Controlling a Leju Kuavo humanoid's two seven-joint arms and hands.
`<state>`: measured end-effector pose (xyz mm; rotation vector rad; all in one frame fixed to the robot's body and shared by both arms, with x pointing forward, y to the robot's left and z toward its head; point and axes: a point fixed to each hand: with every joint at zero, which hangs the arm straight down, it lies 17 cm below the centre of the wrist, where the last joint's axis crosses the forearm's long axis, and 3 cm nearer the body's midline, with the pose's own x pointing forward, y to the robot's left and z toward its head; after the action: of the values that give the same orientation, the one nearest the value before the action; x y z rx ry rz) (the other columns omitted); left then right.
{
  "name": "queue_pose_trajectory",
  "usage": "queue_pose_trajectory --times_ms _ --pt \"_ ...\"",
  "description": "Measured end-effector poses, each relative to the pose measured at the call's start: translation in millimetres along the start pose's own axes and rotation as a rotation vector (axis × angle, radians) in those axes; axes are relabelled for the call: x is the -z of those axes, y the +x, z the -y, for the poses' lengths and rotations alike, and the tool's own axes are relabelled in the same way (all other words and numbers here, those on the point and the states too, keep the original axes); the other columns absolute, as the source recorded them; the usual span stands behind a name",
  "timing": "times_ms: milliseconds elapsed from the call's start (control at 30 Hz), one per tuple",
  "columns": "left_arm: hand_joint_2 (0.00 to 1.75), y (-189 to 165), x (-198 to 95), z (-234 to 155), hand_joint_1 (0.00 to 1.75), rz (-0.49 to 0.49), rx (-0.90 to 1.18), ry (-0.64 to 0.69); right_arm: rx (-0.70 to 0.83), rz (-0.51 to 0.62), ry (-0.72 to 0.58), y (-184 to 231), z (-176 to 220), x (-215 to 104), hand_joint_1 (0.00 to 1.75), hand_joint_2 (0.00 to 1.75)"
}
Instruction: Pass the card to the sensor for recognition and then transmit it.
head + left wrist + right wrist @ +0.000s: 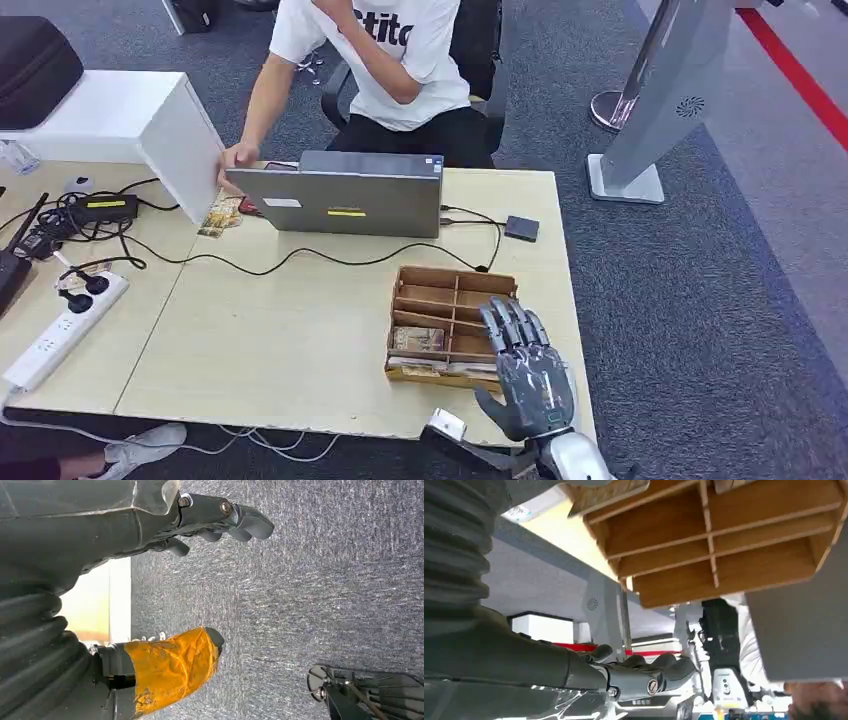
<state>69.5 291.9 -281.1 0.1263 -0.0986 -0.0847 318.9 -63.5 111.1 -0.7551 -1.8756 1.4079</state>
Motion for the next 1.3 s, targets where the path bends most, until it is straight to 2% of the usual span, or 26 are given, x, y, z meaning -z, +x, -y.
queue_pose_trajectory --times_ms 400,733,767,1300 --pt "1.75 -0.9 0.2 -1.6 0.0 -0.002 -0.005 0.002 0.012 0.02 0.096 8.1 -34.6 -2.1 0.0 1.75" --pt "1.75 -1.9 0.7 -5.1 0.0 -0.005 -0.008 0.008 -0.003 -0.032 0.147 -6.3 -46.6 -9.4 0.0 1.75" --pt "1.75 -2.0 0.7 -5.7 0.0 -0.005 -0.009 0.009 -0.005 -0.037 0.155 -8.0 -48.2 -10.4 1.71 1.75" --pt "1.75 -2.4 1.0 -8.3 0.0 -0.006 -0.012 0.015 -0.023 -0.072 0.177 -24.0 -51.5 -15.6 1.75 1.75"
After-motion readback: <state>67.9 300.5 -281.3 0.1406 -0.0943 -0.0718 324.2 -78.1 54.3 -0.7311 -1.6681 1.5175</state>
